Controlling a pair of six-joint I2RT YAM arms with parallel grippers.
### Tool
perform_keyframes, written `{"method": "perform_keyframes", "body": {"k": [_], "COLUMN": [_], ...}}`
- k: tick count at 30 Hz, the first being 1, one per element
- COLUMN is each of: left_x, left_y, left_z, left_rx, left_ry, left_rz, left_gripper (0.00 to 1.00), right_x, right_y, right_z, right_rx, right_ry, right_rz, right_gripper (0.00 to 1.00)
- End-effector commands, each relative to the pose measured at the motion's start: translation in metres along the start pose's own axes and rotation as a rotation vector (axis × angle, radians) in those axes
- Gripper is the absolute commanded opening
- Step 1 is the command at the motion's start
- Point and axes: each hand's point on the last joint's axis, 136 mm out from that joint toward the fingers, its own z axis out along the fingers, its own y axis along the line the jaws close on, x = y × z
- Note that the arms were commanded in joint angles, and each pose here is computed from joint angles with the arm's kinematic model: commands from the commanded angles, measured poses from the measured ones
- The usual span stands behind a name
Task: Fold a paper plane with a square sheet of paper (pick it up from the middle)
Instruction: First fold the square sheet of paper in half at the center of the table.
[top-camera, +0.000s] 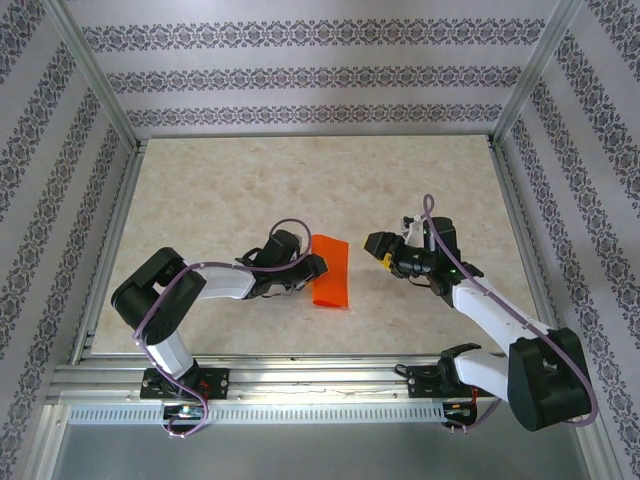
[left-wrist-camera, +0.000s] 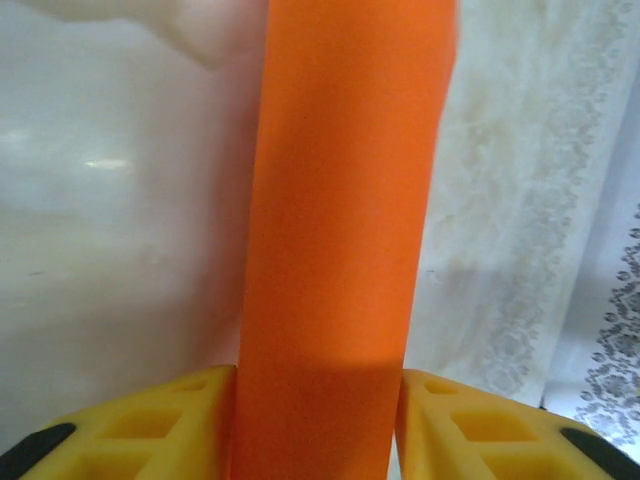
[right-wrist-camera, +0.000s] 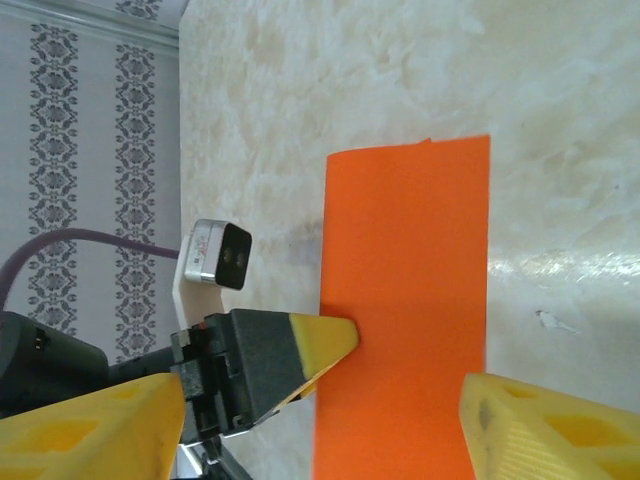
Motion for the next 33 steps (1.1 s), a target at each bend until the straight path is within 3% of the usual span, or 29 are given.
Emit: {"method": "perform_keyframes", "body": {"k": [1,13,19,27,33], "left_x": [-0.005,-0.013,-0.014,-0.01,-0.013], "left_y": [0.002,0.023,0.028,0.034,0.041], "left_z": [0.0,-0.025,-0.03,-0.028,-0.033], "left_rx": [-0.002,-0.263,-0.325,-0.381,-0.454], "left_ry": [-0.048,-0.056,-0.042,0.011,0.013], "left_rz": [0.019,0.188,0.231,0.272,0.277], "left_gripper": [0.51,0.65,0.63,0.58,0.58], "right_x": [0.005,0.011,0.015,0.027,0.031], "right_y": [0.007,0.003,-0.001,0.0,-0.004], "right_z": [0.008,0.023,0.027,0.041,0.049], "right_rx": [-0.014,0.032,0.047,0.055,0.071], "right_ry": [0.023,0.063,0.078,0.16,0.187], "right_rz": [-0.031,-0.045,-0.033,-0.048,-0.037], "right_gripper": [0.68,0.64,0.59,0.4,0.36]}}
